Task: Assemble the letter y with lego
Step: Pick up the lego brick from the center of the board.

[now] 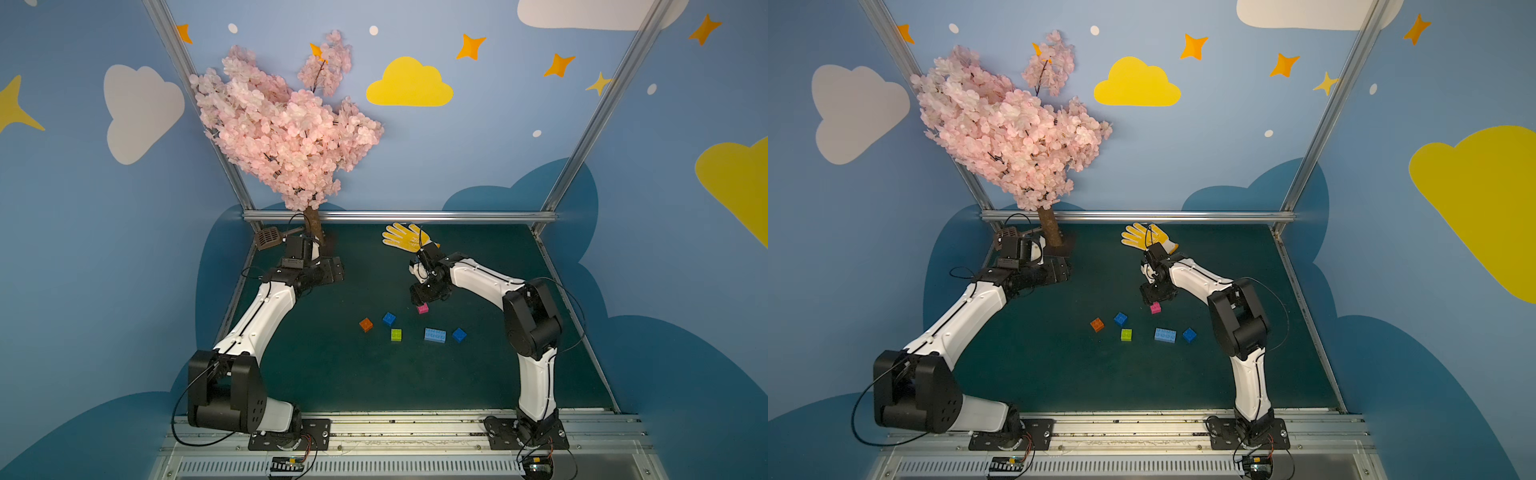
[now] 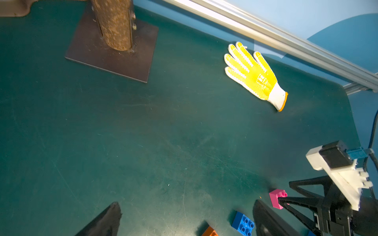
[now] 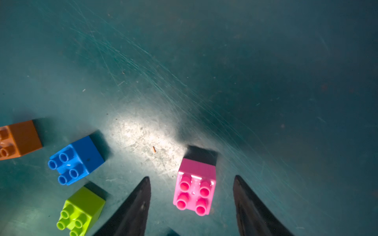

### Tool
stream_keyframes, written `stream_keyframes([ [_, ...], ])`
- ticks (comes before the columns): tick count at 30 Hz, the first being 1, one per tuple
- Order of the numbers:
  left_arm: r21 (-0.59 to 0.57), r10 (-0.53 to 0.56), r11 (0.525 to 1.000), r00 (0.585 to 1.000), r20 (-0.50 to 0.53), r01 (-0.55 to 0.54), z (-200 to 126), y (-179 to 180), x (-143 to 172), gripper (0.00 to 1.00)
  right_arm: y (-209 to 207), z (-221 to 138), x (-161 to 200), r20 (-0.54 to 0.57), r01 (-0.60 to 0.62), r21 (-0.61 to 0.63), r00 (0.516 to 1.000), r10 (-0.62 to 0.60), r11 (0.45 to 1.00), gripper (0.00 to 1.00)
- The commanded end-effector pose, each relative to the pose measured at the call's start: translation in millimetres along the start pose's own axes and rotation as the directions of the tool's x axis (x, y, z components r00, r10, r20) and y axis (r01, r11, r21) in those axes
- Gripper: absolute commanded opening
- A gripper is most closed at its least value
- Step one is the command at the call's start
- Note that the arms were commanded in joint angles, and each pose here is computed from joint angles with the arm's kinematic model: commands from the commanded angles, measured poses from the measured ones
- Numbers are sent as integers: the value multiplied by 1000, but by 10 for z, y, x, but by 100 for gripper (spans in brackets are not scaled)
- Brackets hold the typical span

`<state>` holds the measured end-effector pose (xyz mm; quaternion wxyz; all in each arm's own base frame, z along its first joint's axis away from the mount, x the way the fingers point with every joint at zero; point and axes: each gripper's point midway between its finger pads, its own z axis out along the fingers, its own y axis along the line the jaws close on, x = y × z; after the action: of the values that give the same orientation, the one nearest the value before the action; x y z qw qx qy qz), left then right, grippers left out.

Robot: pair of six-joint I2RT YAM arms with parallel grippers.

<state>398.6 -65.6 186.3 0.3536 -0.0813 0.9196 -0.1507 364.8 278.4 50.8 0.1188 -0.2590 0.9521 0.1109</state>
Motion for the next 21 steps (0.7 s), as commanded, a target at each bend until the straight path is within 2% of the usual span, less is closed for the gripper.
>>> stream_keyframes([
  [1,5,3,1000,999,34,-3,-97,-10,-40,100,-56,44,69,-41,0,24,999,1,1000,64],
  [13,-32,-3,999,1000,16,3,-64,56,-31,100,-123,211,148,-109,4,51,994,2,999,53],
  [17,-39,-3,999,1000,12,3,-58,67,-24,100,-127,231,156,-116,7,51,993,-1,999,44],
  [21,-54,-3,999,1000,14,4,-57,94,-32,100,-128,206,159,-112,17,52,994,-11,998,31],
])
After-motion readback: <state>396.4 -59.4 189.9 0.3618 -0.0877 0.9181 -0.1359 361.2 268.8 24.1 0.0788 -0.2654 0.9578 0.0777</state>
